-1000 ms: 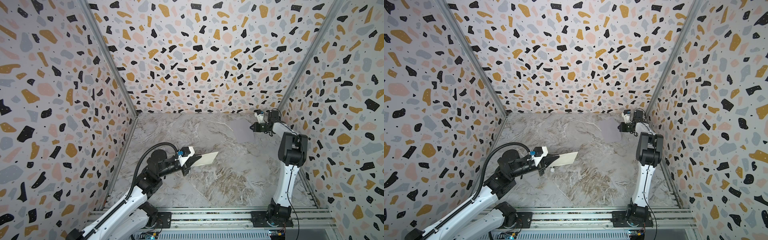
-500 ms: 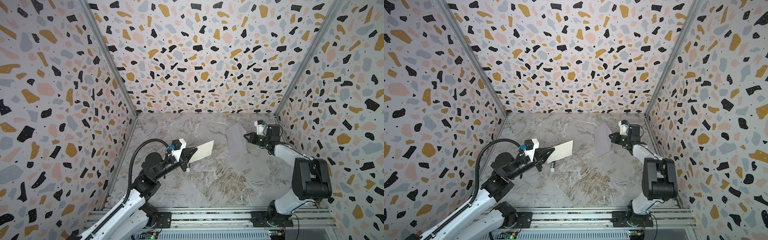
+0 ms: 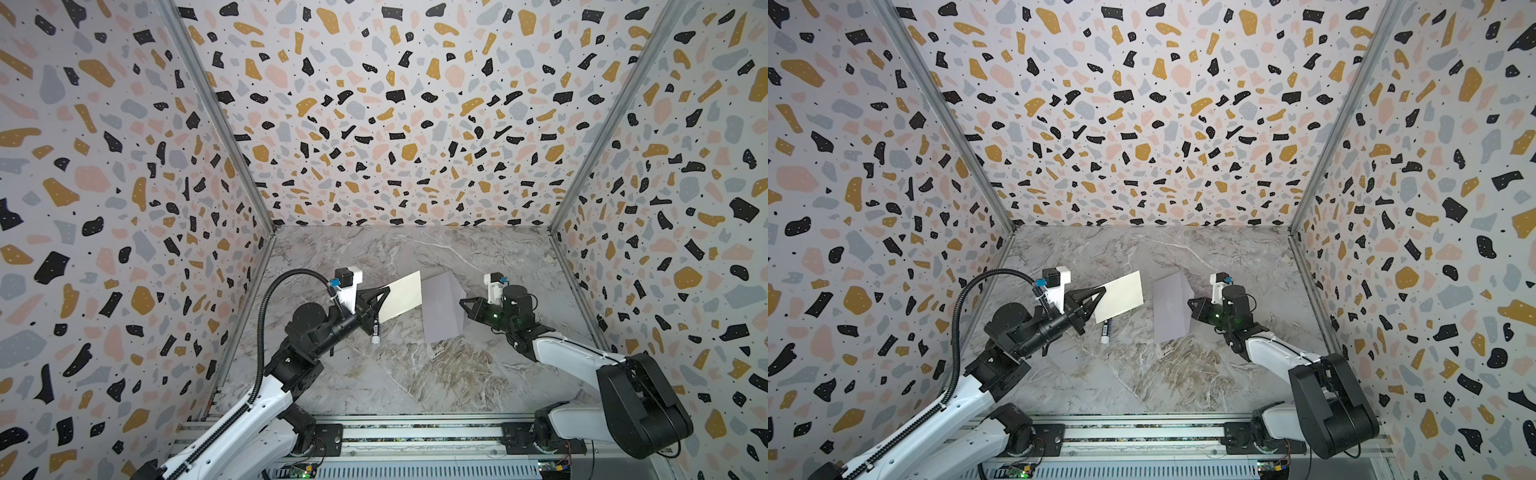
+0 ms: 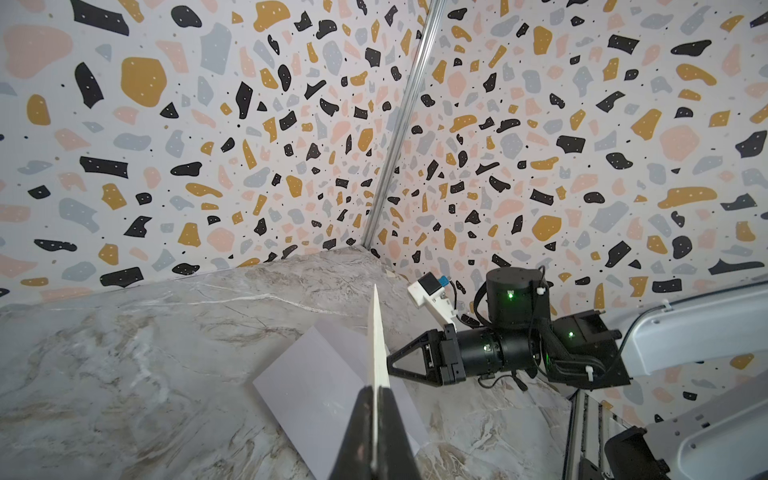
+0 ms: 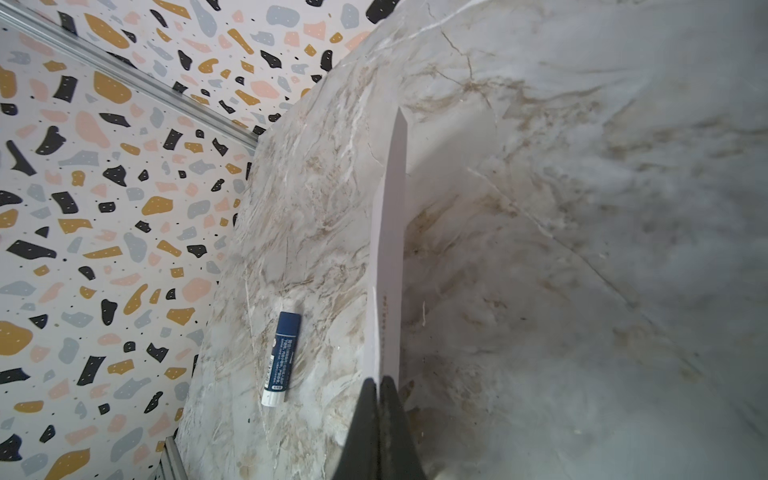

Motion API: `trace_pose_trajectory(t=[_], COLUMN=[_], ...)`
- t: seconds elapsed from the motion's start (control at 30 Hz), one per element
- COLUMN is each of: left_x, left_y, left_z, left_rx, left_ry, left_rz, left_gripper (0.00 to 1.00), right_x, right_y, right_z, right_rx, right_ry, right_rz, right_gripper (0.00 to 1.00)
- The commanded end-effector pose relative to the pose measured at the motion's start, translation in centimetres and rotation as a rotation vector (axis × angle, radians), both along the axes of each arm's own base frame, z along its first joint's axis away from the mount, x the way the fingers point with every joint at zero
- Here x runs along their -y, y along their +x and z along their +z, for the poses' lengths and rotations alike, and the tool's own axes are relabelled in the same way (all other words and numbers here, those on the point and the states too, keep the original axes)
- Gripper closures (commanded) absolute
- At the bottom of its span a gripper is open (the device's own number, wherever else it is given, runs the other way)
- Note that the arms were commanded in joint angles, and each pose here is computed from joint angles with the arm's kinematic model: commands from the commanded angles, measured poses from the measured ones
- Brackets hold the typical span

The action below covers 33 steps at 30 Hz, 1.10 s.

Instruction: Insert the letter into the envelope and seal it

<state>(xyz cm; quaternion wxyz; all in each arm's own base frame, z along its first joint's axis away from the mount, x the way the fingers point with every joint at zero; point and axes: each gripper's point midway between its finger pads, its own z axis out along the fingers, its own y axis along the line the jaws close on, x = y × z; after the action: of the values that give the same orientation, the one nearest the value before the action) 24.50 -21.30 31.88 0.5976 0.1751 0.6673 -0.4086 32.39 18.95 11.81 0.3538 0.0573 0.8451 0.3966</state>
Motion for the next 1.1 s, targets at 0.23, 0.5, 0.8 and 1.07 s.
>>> trace_pose_trajectory(t=[0.23, 0.5, 0.8, 1.07], left_x=[-0.7, -0.9, -1.1, -1.3], left_y=[0.3, 0.5, 0.9, 1.0], left_z=[3.3, 3.1, 2.9, 3.9], left_rx=[0.023, 0.012, 0.004, -0.022], left_ry=[-0.133, -0.146, -0.153, -0.231], left_rz=[0.032, 0.046, 0.070, 0.070], left_gripper=[1.00, 1.00, 1.00, 1.00], right_x=[0.4, -0.6, -1.0, -0.8], right_y=[0.1, 0.3, 0.8, 0.7], right_z=[-1.1, -2.8, -4.2, -4.2], right_rx=[-0.010, -0.043, -0.069, -0.077], right_ry=[0.006, -0.020, -0.064, -0.065], right_rz=[-0.118, -0.071, -0.045, -0.052], right_gripper=[1.00, 1.00, 0.98, 0.72])
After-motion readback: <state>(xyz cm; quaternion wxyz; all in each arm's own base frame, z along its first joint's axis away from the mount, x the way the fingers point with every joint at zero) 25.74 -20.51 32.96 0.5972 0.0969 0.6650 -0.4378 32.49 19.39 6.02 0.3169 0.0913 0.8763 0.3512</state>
